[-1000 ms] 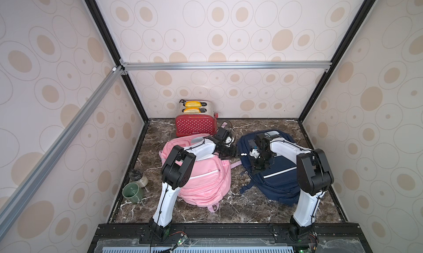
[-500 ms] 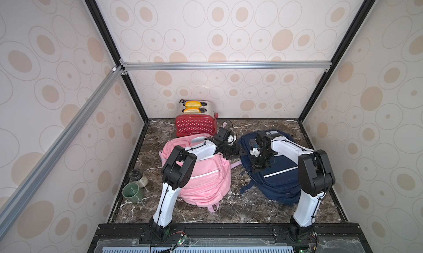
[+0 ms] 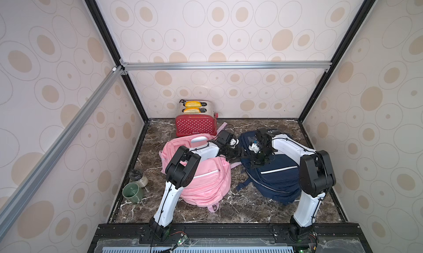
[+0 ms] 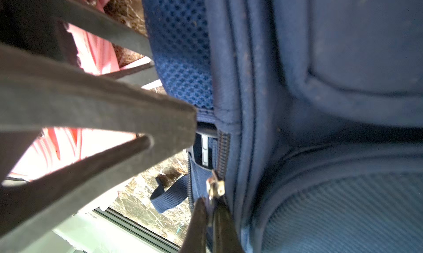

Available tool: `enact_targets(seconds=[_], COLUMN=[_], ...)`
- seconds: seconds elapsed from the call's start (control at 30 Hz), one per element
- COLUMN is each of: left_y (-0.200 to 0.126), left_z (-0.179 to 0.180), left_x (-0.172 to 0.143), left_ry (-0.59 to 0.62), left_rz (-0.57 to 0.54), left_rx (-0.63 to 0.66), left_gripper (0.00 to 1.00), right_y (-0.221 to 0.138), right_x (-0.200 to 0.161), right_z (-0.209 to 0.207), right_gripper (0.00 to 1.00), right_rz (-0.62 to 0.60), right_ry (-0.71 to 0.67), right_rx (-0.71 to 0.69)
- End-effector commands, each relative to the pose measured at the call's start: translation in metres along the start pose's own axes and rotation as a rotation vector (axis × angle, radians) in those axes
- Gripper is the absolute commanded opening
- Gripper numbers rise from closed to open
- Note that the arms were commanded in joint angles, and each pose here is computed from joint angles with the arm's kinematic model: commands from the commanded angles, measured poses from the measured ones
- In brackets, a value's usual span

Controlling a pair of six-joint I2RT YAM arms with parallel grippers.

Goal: Zip up the backpack
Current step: Zip the zipper on the backpack.

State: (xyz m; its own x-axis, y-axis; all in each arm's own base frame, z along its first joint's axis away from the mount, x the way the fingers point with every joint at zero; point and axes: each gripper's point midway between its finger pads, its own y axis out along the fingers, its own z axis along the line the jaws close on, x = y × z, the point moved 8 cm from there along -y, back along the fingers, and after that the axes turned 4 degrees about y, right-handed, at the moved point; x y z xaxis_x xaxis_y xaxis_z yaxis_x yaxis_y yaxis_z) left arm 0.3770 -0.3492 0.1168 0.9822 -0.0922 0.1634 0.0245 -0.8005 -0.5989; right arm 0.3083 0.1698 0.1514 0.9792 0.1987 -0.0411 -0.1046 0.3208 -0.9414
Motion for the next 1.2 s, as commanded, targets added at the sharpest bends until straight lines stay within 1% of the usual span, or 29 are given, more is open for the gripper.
enact_targets(seconds=[0.0,0.17,0.27,0.37,0.5,0.63,0.8,0.93,1.07,1.17], left_y=[-0.017,-0.020,-0.019,-0.019,-0.018,-0.010,-0.033,-0.050,-0.055,-0.050], left_z=[-0.026,-0.029,-0.033,-0.035,-0.032,-0.021,-0.022,-0.033,-0.039,-0.037], left_x=[0.014,0.023,0.027,0.029,0.030,0.028,0.030,0.034,0.037,0.041], left_ry=[0.020,-0.039,-0.069,-0.077,-0.088,-0.121,-0.114,-0.087,-0.079,-0.100], left_rz=[-0.037,-0.055,-0.061,-0.067,-0.067,-0.024,-0.056,-0.071,-0.092,-0.098], left_rx=[-0.040,-0.098,-0.138,-0.148,-0.136,-0.111,-0.073,-0.056,-0.060,-0.085], left_gripper=[0.67,0.66,0.61,0.54,0.51,0.48,0.49,0.49,0.49,0.49], right_y=[-0.012,-0.010,-0.009,-0.008,-0.009,-0.008,-0.008,-0.007,-0.006,-0.007], right_x=[0.001,0.000,0.000,0.001,0.001,0.002,0.000,0.002,0.002,0.003], right_z=[0.008,0.008,0.009,0.010,0.012,0.013,0.011,0.012,0.011,0.012], right_gripper=[0.00,0.00,0.00,0.00,0.00,0.00,0.00,0.00,0.00,0.00], right_rz=[-0.042,-0.040,-0.042,-0.043,-0.052,-0.053,-0.049,-0.053,-0.054,-0.060], right_ry=[-0.046,-0.054,-0.060,-0.063,-0.073,-0.076,-0.079,-0.079,-0.077,-0.079], right_rx=[0.013,0.011,0.010,0.010,0.016,0.014,-0.003,0.004,0.004,0.007])
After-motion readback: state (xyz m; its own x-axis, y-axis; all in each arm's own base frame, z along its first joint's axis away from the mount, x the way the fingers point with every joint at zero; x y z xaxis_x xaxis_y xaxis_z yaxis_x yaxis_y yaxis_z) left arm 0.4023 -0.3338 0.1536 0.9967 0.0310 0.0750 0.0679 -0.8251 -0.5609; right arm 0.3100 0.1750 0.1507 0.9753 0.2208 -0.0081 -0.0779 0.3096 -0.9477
